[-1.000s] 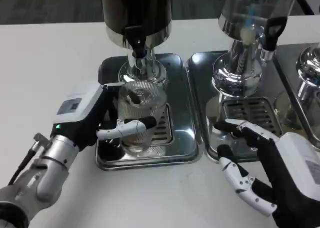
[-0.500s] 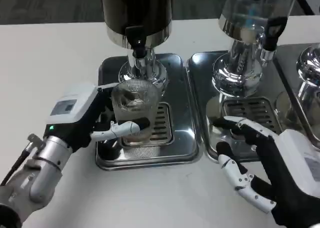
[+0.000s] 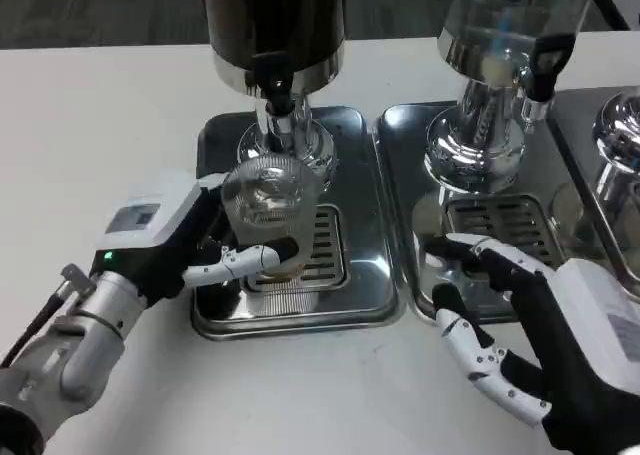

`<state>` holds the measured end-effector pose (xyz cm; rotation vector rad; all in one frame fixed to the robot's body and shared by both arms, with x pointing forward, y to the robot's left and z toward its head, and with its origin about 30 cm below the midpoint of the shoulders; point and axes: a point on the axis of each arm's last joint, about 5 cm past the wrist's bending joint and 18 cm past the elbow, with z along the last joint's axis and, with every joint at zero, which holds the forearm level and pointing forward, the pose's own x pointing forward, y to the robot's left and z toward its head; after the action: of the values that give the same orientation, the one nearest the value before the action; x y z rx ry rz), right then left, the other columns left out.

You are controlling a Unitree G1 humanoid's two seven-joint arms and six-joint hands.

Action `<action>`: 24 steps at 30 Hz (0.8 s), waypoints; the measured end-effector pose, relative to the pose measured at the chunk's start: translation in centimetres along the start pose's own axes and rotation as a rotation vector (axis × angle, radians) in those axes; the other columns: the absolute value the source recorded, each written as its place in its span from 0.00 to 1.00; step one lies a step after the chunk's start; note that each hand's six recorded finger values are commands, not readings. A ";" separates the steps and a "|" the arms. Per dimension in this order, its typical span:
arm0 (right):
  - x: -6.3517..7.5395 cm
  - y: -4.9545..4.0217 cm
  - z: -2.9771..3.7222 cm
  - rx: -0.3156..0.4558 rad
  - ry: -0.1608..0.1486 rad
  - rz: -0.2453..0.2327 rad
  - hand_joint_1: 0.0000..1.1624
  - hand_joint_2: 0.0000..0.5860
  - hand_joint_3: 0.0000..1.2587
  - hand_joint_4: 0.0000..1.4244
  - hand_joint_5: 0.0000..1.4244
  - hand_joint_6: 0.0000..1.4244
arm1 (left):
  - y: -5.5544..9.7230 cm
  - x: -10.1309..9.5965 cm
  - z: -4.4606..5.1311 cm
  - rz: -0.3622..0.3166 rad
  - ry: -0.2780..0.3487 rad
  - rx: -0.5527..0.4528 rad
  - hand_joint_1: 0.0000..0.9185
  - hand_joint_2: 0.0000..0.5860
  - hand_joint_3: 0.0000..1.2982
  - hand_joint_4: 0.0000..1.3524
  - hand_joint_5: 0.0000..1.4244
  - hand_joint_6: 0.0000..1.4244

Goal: Grasp the cup under the faucet to collect the drink, then remove the cup.

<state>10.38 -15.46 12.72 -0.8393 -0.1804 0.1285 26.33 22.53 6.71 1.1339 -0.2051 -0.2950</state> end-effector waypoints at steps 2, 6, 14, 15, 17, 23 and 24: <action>0.0 0.01 0.00 0.000 0.000 0.001 0.25 0.76 0.27 0.21 0.22 0.27 | 0.1 0.1 0.08 -0.005 -0.005 0.001 0.01 0.18 0.19 0.15 0.21 0.21; 0.0 0.06 -0.05 0.003 0.003 0.004 0.25 0.76 0.27 0.21 0.22 0.27 | 0.2 0.2 0.18 -0.011 -0.011 0.002 0.01 0.18 0.17 0.14 0.20 0.21; 0.0 0.12 -0.12 0.012 0.007 0.010 0.25 0.76 0.27 0.21 0.23 0.27 | 0.2 0.6 0.33 -0.010 0.000 0.005 0.01 0.18 0.16 0.12 0.20 0.21; 0.0 0.12 -0.12 0.013 0.007 0.011 0.25 0.76 0.27 0.21 0.23 0.27 | 0.2 0.6 0.35 -0.009 0.002 0.005 0.01 0.18 0.16 0.12 0.20 0.21; 0.0 0.12 -0.12 0.014 0.007 0.012 0.25 0.76 0.27 0.21 0.23 0.27 | 0.2 0.7 0.38 -0.007 0.011 0.003 0.01 0.18 0.15 0.11 0.19 0.21; 0.0 0.09 -0.16 0.017 0.011 0.022 0.25 0.76 0.27 0.21 0.23 0.27 | 0.3 1.0 0.49 -0.020 0.036 -0.003 0.00 0.17 0.13 0.08 0.18 0.20; 0.0 0.09 -0.17 0.016 0.013 0.023 0.25 0.76 0.27 0.21 0.23 0.27 | 0.3 1.0 0.50 -0.023 0.038 -0.004 0.00 0.18 0.11 0.07 0.18 0.20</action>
<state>10.39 -15.53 12.54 -0.8258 -0.1578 0.1459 27.18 21.87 7.19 1.1376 -0.1580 -0.2933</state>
